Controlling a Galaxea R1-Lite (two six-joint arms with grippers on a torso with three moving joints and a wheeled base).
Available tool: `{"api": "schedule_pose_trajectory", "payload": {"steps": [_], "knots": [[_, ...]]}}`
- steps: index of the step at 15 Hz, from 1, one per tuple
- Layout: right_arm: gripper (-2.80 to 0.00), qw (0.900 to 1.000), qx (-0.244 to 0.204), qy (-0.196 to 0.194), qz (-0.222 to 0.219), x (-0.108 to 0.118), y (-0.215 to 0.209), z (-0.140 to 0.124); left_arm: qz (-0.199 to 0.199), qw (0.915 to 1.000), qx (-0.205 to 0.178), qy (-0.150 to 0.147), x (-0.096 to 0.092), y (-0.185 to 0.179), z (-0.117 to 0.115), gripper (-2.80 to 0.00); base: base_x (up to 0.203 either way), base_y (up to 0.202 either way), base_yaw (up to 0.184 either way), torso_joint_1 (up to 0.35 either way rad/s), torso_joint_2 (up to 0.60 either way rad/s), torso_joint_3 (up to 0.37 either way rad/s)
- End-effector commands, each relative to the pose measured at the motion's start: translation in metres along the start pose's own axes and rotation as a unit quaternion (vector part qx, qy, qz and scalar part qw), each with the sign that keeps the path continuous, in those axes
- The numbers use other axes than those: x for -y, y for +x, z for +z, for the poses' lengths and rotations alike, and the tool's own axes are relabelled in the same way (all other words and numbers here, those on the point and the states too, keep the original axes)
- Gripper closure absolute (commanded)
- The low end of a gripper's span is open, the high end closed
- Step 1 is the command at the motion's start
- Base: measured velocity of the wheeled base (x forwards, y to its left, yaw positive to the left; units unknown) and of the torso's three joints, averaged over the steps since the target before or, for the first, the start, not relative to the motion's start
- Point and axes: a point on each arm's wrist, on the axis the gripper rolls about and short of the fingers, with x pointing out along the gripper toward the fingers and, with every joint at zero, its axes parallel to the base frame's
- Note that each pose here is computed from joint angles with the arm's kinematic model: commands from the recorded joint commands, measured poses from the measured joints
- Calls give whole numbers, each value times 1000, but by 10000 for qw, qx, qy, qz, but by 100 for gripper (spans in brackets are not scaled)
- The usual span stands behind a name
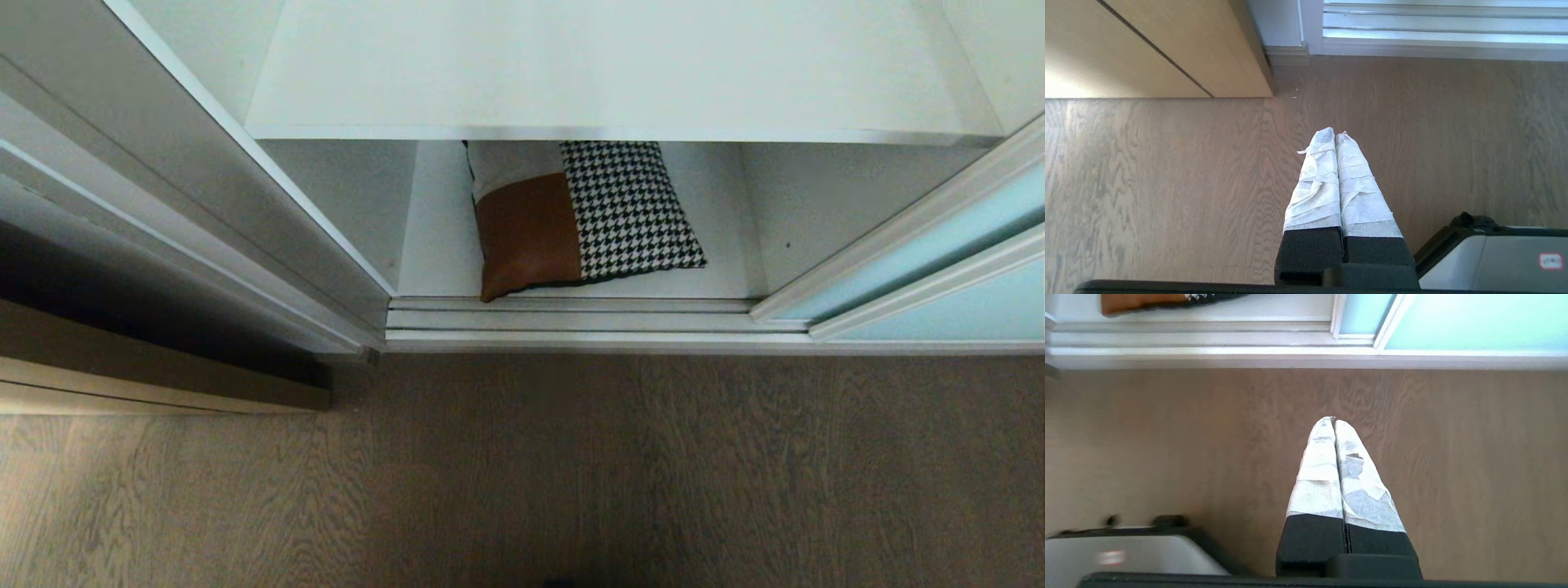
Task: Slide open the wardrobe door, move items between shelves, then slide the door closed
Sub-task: Open the door
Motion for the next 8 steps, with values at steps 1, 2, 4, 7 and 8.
{"api": "schedule_pose_trajectory", "payload": {"steps": [1,2,4,7,8], "knots": [[0,9989,-462,20,81,-3,9,34,-2,10000,-14,-4,0,0,0,0,0,0,0,0,0,0],[0,9982,-565,33,191,-5,15,49,-2,10000,-6,4,0,0,0,0,0,0,0,0,0,0],[0,9941,-949,156,498,-8,28,72,-2,10000,-8,-4,0,0,0,0,0,0,0,0,0,0],[0,9722,-1951,551,1170,-14,57,79,-2,10000,-6,0,0,0,0,0,0,0,0,0,0,0],[0,9630,-2290,647,1268,-15,71,78,-2,10000,-14,4,0,0,0,0,0,0,0,0,0,0]]}}
